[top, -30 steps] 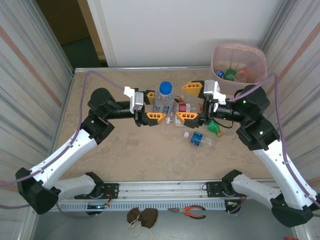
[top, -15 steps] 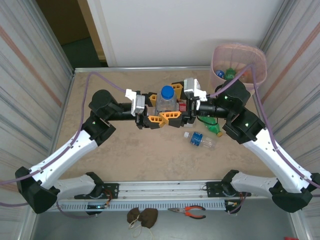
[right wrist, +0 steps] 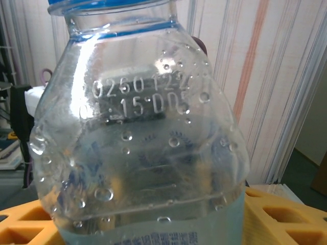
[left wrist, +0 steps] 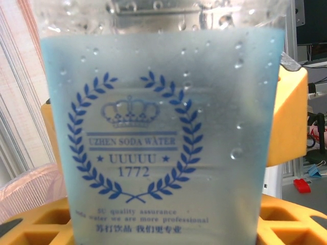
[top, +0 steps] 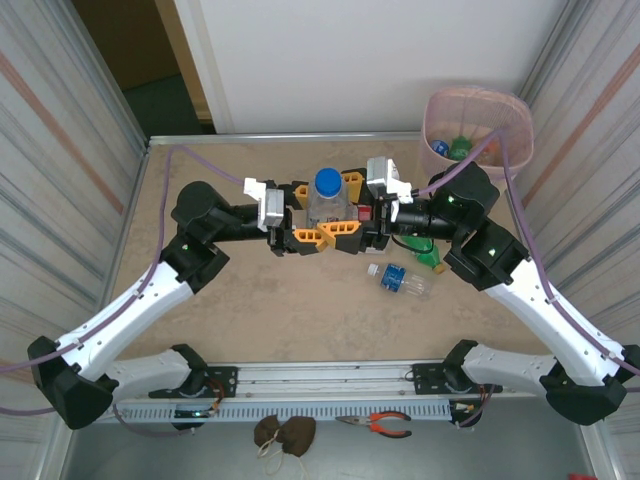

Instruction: Put the plastic bottles in the bin

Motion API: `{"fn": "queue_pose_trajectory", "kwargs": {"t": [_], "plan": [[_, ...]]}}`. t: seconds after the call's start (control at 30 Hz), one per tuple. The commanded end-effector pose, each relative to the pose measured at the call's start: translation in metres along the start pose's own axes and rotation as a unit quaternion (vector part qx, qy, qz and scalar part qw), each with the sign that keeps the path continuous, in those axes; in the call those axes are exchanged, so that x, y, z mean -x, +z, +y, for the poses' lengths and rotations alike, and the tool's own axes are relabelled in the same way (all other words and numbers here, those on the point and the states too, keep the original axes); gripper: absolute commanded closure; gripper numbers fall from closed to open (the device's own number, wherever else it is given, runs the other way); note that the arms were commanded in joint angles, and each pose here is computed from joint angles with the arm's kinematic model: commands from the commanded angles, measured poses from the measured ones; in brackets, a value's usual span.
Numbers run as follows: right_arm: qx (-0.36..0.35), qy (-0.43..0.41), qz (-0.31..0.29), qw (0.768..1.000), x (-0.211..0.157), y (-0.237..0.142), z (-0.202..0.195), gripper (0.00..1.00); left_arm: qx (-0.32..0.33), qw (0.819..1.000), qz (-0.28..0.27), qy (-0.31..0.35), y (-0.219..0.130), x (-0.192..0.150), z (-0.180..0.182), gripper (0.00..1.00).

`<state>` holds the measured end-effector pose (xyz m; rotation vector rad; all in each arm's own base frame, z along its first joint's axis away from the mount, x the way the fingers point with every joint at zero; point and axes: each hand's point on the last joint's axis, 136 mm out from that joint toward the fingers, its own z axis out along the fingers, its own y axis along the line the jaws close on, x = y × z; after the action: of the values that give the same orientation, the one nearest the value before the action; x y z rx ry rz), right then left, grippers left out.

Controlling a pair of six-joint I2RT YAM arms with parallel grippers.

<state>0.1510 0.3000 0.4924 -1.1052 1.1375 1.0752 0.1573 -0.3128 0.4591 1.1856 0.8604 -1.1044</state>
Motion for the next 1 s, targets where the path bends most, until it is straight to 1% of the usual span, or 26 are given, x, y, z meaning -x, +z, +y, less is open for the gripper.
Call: {"fn": "queue_pose_trajectory", "kwargs": {"t": [0.0, 0.07, 0.23, 0.47, 0.53, 0.6, 0.67, 0.8, 0.9, 0.97], "plan": [[-0.003, -0.004, -0.023, 1.000, 0.014, -0.004, 0.004, 0.40, 0.005, 0.999, -0.024, 0.035, -0.004, 0.023, -0.005, 0.54], [-0.008, -0.006, -0.027, 1.000, 0.017, -0.004, 0.002, 0.42, 0.010, 0.999, -0.022, 0.034, -0.005, 0.021, -0.004, 0.52], [-0.020, -0.004, -0.031, 0.999, 0.020, -0.004, -0.003, 0.47, 0.022, 0.999, -0.013, 0.030, -0.006, 0.016, -0.001, 0.44], [-0.047, -0.007, -0.028, 0.998, 0.022, -0.005, -0.016, 0.48, 0.059, 0.998, 0.023, 0.023, -0.013, -0.011, 0.005, 0.27], [-0.067, -0.003, -0.028, 0.997, 0.024, -0.008, -0.025, 0.48, 0.070, 0.997, 0.034, 0.017, -0.015, -0.021, 0.007, 0.24], [-0.084, 0.005, -0.028, 0.996, 0.025, -0.011, -0.036, 0.48, 0.079, 0.996, 0.045, 0.009, -0.017, -0.030, 0.009, 0.24], [-0.108, 0.014, -0.029, 0.994, 0.027, -0.017, -0.050, 0.49, 0.087, 0.995, 0.055, 0.004, -0.019, -0.039, 0.010, 0.23], [-0.167, 0.029, -0.024, 0.985, 0.026, -0.032, -0.082, 0.49, 0.097, 0.993, 0.065, -0.003, -0.022, -0.048, 0.013, 0.22], [-0.237, 0.056, -0.016, 0.970, 0.025, -0.051, -0.117, 0.51, 0.102, 0.992, 0.070, -0.007, -0.022, -0.053, 0.015, 0.23], [-0.292, 0.087, -0.012, 0.952, 0.024, -0.070, -0.146, 0.53, 0.102, 0.992, 0.073, -0.009, -0.022, -0.055, 0.016, 0.23]]}}
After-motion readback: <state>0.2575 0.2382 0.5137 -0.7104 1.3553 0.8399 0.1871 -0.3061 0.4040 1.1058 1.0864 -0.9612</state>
